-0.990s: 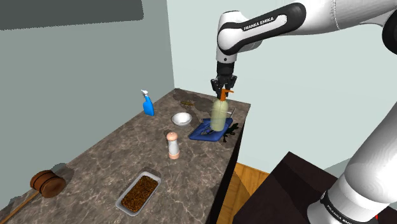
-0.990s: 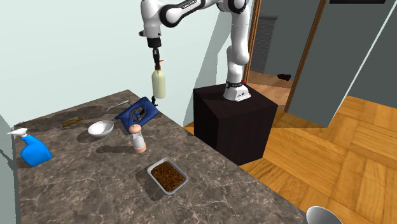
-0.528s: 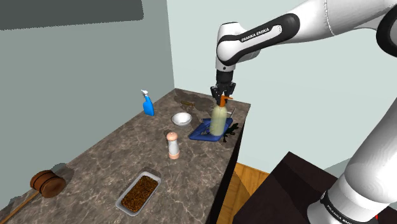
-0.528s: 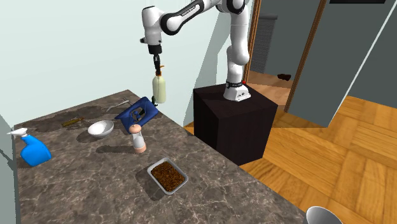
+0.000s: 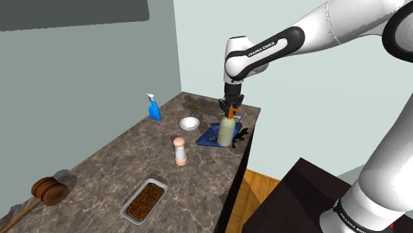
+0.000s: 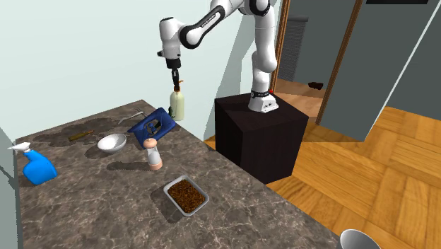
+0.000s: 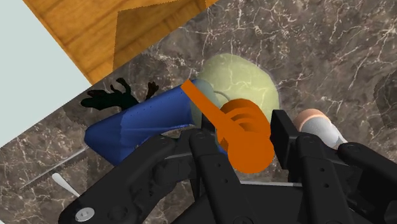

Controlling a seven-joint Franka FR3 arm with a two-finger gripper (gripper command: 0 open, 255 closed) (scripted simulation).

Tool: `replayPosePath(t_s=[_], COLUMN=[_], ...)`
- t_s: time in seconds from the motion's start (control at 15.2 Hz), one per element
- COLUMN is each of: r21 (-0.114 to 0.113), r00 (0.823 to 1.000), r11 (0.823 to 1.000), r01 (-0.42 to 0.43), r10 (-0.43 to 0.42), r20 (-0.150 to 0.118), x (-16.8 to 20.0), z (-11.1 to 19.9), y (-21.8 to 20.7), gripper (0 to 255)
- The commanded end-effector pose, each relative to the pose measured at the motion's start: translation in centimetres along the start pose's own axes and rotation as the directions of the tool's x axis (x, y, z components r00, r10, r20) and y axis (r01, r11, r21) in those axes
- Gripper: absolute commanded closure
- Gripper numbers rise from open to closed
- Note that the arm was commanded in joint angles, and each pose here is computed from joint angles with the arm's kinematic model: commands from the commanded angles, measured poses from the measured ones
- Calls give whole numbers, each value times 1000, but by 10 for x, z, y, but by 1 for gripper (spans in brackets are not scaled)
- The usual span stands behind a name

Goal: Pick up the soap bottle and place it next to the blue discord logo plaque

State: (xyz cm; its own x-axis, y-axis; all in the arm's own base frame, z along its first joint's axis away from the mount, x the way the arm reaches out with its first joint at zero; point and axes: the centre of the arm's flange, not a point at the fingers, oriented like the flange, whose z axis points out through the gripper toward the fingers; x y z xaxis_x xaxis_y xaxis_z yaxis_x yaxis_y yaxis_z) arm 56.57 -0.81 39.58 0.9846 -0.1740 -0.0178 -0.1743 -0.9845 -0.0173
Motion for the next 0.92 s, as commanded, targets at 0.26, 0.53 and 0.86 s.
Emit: replayPosePath(t_s=[0.26,0.53,0.86], r21=[0,0,0], r00=[1000,1000,1000], r11=[1000,1000,1000], r01=[0,0,0], r10=[0,0,0], r20=[-1,-1,-1], x=[0,1,1], z=[31,52,79], y=[0,1,1], gripper=[255,255,255])
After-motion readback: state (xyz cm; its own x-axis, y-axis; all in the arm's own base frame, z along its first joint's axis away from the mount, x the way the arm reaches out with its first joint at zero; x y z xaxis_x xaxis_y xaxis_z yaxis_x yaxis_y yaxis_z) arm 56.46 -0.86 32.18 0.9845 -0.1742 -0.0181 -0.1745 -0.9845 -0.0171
